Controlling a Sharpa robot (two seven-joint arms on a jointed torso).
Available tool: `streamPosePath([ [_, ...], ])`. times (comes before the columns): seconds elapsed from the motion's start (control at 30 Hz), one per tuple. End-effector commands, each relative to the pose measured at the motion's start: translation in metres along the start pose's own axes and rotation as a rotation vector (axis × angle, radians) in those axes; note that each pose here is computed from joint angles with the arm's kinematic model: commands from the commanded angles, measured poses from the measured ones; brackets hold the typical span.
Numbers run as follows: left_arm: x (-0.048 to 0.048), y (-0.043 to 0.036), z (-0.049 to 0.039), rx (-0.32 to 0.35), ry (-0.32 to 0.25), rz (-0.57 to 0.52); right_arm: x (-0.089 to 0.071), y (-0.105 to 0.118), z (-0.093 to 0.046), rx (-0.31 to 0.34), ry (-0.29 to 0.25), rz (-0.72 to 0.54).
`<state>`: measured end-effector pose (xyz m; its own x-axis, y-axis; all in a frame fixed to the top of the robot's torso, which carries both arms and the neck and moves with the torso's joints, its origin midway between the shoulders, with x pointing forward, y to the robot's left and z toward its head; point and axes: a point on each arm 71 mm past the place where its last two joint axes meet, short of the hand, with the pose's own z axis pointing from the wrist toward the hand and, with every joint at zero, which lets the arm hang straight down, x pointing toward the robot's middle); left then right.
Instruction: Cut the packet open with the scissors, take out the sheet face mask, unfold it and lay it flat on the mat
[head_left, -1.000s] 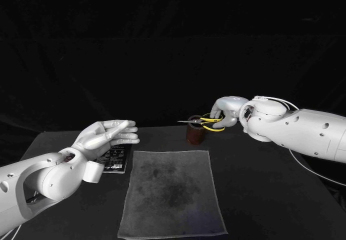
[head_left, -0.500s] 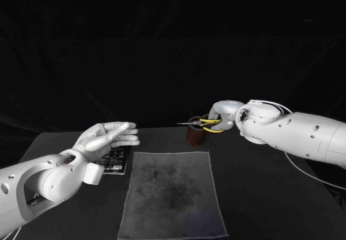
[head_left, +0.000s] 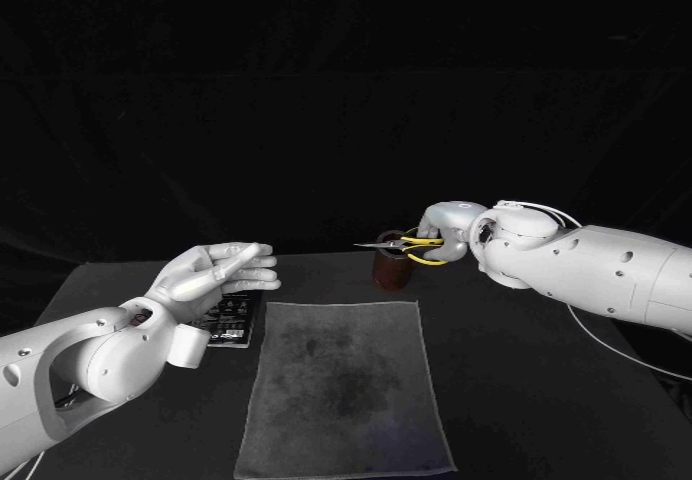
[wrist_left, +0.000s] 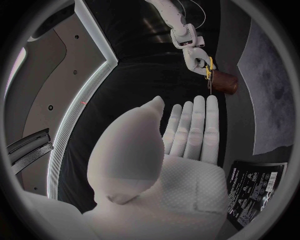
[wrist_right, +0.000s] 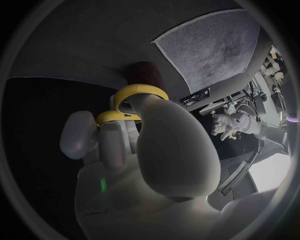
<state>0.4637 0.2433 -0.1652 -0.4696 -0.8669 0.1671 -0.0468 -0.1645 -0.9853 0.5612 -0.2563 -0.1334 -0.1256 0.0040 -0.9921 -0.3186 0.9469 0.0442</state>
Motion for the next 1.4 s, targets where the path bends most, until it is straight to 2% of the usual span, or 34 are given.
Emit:
streamPosePath([
  [0.03, 0.0012, -0.0013, 0.0008, 0.007, 0.015, -0.008, -0.007, 0.002, -0.002, -0.039, -0.101, 0.01],
  [0.3, -0.0006, -0.001, 0.0018, 0.008, 0.01, -0.002, -0.013, 0.0, -0.007, -0.035, -0.168, 0.039],
  [0.6, -0.0028, 0.0001, 0.0046, 0.008, 0.007, 0.007, -0.017, -0.003, -0.014, -0.02, -0.153, 0.05],
  [0.73, -0.0043, 0.0, 0.0084, 0.022, 0.024, 0.036, -0.018, 0.001, -0.02, -0.03, -0.144, 0.053],
  [0.8, -0.0087, -0.0015, 0.0123, 0.03, 0.019, 0.053, -0.018, 0.006, -0.023, -0.044, -0.137, 0.057],
  [0.93, -0.0214, -0.0099, 0.0262, 0.026, 0.013, 0.115, -0.02, 0.026, -0.031, -0.095, -0.119, 0.065],
  [1.17, -0.0337, -0.024, 0.046, -0.004, -0.014, 0.259, -0.017, 0.063, -0.041, -0.188, -0.086, 0.088],
  [1.27, -0.0341, -0.0293, 0.0548, -0.018, -0.026, 0.32, -0.013, 0.076, -0.044, -0.218, -0.071, 0.099],
  [1.4, -0.0253, -0.0309, 0.0663, -0.043, -0.012, 0.394, -0.007, 0.092, -0.046, -0.255, -0.051, 0.108],
])
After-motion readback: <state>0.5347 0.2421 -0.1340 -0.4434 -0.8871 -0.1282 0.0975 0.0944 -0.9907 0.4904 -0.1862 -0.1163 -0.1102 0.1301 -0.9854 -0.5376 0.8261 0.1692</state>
